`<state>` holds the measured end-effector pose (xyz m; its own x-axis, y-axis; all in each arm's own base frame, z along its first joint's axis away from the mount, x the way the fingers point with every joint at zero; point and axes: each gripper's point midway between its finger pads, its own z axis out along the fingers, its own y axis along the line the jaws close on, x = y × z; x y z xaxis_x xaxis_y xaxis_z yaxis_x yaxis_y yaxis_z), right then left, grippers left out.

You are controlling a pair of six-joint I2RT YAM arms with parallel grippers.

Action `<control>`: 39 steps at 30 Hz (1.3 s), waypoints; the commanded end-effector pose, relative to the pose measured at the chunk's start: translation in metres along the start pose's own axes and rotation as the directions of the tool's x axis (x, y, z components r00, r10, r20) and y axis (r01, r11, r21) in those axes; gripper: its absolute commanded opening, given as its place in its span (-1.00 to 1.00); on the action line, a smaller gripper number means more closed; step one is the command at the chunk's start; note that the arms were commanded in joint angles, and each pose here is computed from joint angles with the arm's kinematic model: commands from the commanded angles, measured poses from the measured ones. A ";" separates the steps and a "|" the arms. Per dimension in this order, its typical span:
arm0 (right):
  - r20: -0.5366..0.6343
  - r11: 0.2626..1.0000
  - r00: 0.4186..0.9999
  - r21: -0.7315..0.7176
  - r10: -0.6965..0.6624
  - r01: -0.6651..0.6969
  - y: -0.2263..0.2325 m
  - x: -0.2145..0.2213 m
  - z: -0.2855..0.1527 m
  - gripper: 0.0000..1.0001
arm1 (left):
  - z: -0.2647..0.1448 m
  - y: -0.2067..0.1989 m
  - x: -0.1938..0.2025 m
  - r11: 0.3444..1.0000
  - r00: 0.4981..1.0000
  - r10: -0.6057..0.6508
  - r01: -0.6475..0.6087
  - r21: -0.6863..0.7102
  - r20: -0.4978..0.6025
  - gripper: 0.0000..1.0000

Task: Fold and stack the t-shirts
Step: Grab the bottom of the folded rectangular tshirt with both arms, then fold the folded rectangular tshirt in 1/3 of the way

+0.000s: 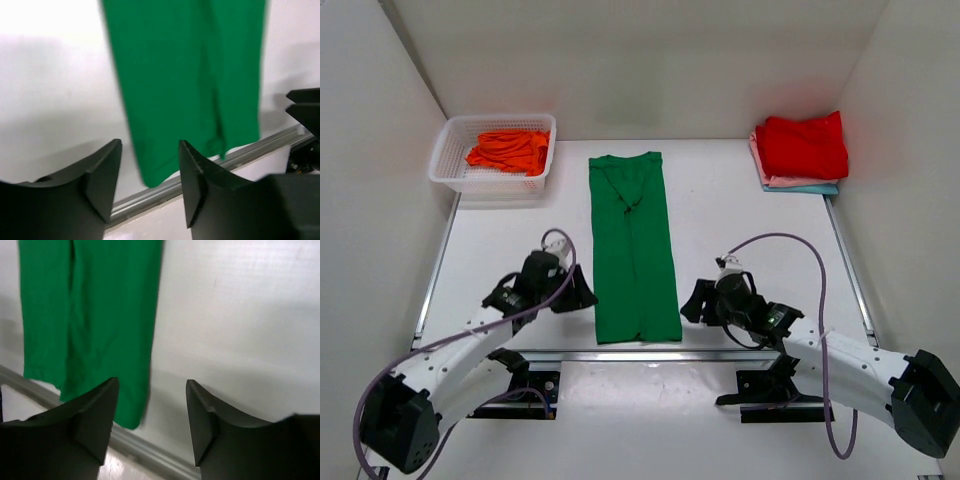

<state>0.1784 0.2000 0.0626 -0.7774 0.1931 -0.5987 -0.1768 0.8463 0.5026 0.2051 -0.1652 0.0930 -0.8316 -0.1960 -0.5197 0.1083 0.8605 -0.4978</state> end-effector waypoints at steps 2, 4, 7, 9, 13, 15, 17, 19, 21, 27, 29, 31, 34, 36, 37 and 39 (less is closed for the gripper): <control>-0.073 0.998 0.996 0.022 0.058 -0.057 0.001 0.034 0.001 0.19 | 0.004 0.003 0.028 0.991 0.993 -0.117 0.114 0.067 0.032 0.15; -0.106 0.998 0.992 0.033 0.064 -0.060 -0.001 0.048 0.003 0.20 | 0.011 0.008 0.050 0.987 0.990 -0.144 0.144 0.073 0.000 0.13; -0.145 0.997 0.987 0.014 0.073 -0.072 0.006 0.060 0.007 0.20 | 0.016 0.010 0.066 0.984 0.987 -0.160 0.162 0.080 -0.024 0.10; -0.164 0.998 0.984 0.022 0.068 -0.065 0.010 0.063 0.010 0.21 | 0.018 0.007 0.073 0.981 0.985 -0.164 0.168 0.093 -0.043 0.07; -0.212 0.999 0.977 0.027 0.035 -0.030 0.023 0.075 0.014 0.19 | 0.021 0.001 0.085 0.981 0.982 -0.162 0.171 0.094 -0.096 0.00; -0.233 0.999 0.972 0.028 0.028 -0.023 0.027 0.079 0.015 0.19 | 0.021 0.001 0.091 0.985 0.981 -0.147 0.157 0.072 -0.127 0.01; -0.267 0.999 0.964 0.053 0.022 -0.008 0.027 0.088 0.018 0.18 | 0.022 -0.004 0.099 0.990 0.980 -0.114 0.126 0.061 -0.164 0.02; -0.281 0.999 0.960 0.044 0.009 0.003 0.034 0.090 0.018 -0.02 | 0.024 -0.007 0.104 0.991 0.977 -0.112 0.124 0.055 -0.180 -0.16; -0.290 0.999 0.957 0.040 0.000 0.012 0.038 0.089 0.018 -0.82 | 0.024 -0.010 0.105 0.989 0.974 -0.116 0.131 0.067 -0.192 -1.00; -0.251 0.998 0.967 -0.062 -0.042 0.027 0.067 0.032 0.017 -0.99 | 0.002 -0.031 0.029 0.990 0.991 -0.118 0.123 0.069 -0.068 -1.00; -0.236 0.997 0.971 -0.075 -0.047 0.030 0.062 0.000 0.020 -1.00 | 0.002 -0.030 0.002 0.991 0.992 -0.114 0.117 0.062 -0.046 -1.00; -0.237 0.995 0.970 -0.096 -0.048 0.026 0.060 -0.026 0.025 -0.99 | 0.002 -0.044 -0.028 0.991 0.995 -0.098 0.099 0.089 -0.021 -1.00; -0.185 0.992 0.981 -0.122 -0.057 0.034 0.055 -0.079 0.034 -1.00 | 0.021 -0.044 -0.050 0.995 0.996 -0.084 0.085 0.049 -0.032 -1.00; -0.164 0.991 0.983 -0.121 -0.079 0.059 0.049 -0.114 0.047 -1.00 | 0.035 -0.044 -0.073 0.995 0.995 -0.093 0.094 0.042 -0.025 -1.00; -0.195 0.993 0.978 -0.107 -0.070 0.049 0.042 -0.115 0.055 -0.99 | 0.037 -0.044 -0.086 0.993 0.994 -0.111 0.111 0.043 -0.003 -1.00; -0.173 0.991 0.980 -0.108 -0.102 0.084 0.039 -0.149 0.067 -1.00 | 0.049 -0.038 -0.106 0.992 0.993 -0.121 0.120 0.022 0.012 -1.00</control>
<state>0.3068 0.2388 0.1248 -0.8552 0.1288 -0.5020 -0.1986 0.8132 0.5470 0.2891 -0.2061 0.1233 -0.8499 -0.3034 -0.4309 0.0024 0.8153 -0.5790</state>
